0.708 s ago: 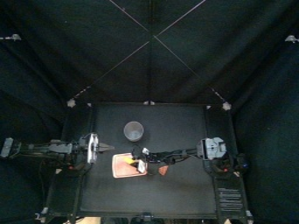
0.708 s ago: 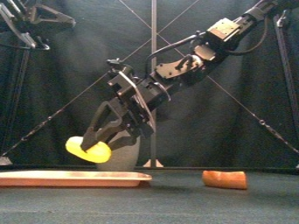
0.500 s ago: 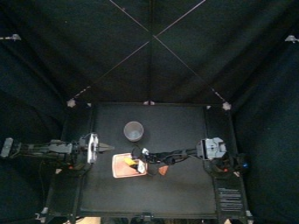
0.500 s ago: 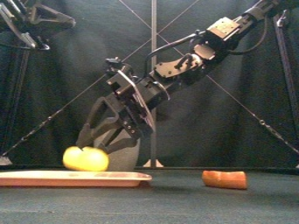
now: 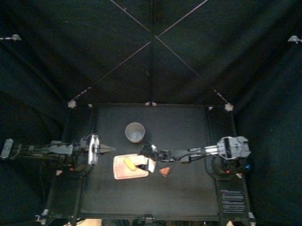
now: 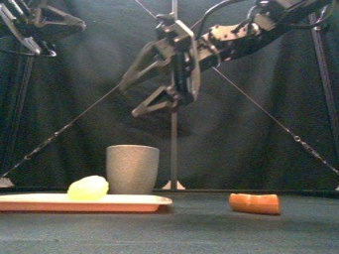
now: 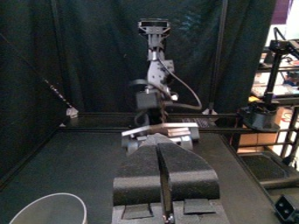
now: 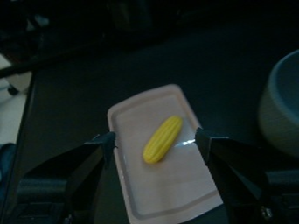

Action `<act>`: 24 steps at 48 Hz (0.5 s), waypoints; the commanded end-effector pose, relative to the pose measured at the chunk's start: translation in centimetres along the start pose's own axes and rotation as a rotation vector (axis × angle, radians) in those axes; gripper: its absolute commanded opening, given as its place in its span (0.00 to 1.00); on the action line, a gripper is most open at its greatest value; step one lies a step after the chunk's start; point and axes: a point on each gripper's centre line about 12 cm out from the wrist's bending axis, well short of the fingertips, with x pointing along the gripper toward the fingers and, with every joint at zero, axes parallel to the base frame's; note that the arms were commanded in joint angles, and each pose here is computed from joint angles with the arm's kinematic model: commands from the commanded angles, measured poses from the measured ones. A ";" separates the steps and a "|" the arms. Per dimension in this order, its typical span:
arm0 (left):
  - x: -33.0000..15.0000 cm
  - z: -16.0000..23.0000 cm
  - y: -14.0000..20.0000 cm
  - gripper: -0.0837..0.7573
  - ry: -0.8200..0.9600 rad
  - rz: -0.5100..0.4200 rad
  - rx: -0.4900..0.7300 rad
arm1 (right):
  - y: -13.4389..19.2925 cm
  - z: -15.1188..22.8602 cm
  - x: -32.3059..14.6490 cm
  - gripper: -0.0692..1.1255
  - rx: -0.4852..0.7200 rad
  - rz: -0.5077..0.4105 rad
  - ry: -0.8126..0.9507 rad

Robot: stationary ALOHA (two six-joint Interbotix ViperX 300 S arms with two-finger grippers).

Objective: Pick the corn then place it on the pink plate
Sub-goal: Drop corn on the pink plate and return to neutral

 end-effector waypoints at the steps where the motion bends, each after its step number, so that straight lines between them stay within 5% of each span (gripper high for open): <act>1: 0.1 0.8 0.0 0.06 -0.023 -0.002 0.003 | -0.4 4.3 -5.3 0.93 -0.012 0.003 -0.152; 24: 0.1 0.9 0.1 0.06 -0.025 0.003 0.003 | 0.8 3.3 -21.8 0.93 -0.125 0.106 -0.482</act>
